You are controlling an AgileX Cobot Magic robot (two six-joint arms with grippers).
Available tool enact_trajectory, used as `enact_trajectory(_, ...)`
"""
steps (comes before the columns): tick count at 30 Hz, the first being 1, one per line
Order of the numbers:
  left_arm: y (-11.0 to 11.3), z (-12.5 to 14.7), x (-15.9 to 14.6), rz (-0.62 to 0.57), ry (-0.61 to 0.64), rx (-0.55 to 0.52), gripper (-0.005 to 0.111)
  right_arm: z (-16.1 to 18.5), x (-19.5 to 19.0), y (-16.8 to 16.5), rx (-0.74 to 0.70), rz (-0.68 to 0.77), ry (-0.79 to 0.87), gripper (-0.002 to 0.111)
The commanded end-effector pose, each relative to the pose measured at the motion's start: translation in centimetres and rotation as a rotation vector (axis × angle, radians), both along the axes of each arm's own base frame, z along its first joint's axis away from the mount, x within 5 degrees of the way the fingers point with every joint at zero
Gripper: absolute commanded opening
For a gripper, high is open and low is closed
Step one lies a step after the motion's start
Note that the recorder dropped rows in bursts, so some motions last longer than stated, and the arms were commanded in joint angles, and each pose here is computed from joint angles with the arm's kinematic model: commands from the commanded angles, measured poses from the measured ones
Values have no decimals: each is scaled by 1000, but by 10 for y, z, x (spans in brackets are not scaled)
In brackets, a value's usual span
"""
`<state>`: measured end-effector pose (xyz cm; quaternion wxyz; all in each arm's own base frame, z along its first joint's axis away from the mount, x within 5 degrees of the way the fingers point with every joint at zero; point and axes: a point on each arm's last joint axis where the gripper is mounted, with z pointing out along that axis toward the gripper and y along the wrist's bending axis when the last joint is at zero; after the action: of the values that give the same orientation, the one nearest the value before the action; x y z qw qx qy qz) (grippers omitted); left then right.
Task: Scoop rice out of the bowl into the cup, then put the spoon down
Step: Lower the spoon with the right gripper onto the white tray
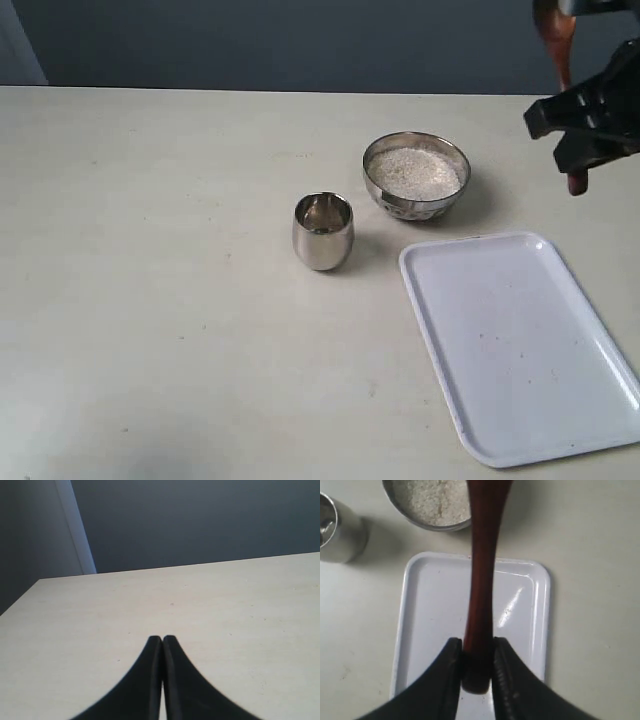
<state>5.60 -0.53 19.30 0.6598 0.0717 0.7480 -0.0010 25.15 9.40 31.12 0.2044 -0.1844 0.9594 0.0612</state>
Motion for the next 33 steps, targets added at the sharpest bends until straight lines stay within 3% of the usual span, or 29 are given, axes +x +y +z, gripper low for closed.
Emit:
enact_trajectory(1, 0, 2, 0, 1, -13, -2, 0, -5, -6, -14, 16, -49, 16, -1)
enact_trajectory(9, 0, 2, 0, 1, -11, -1, 0, -64, -26, -13, 91, -66, 151, -1)
enact_trajectory(19, 0, 2, 0, 1, -11, -1, 0, -84, -34, -11, 113, -82, 250, -1)
enact_trajectory(33, 0, 2, 0, 1, -11, -1, 0, -132, -15, -4, 81, -117, 411, -1)
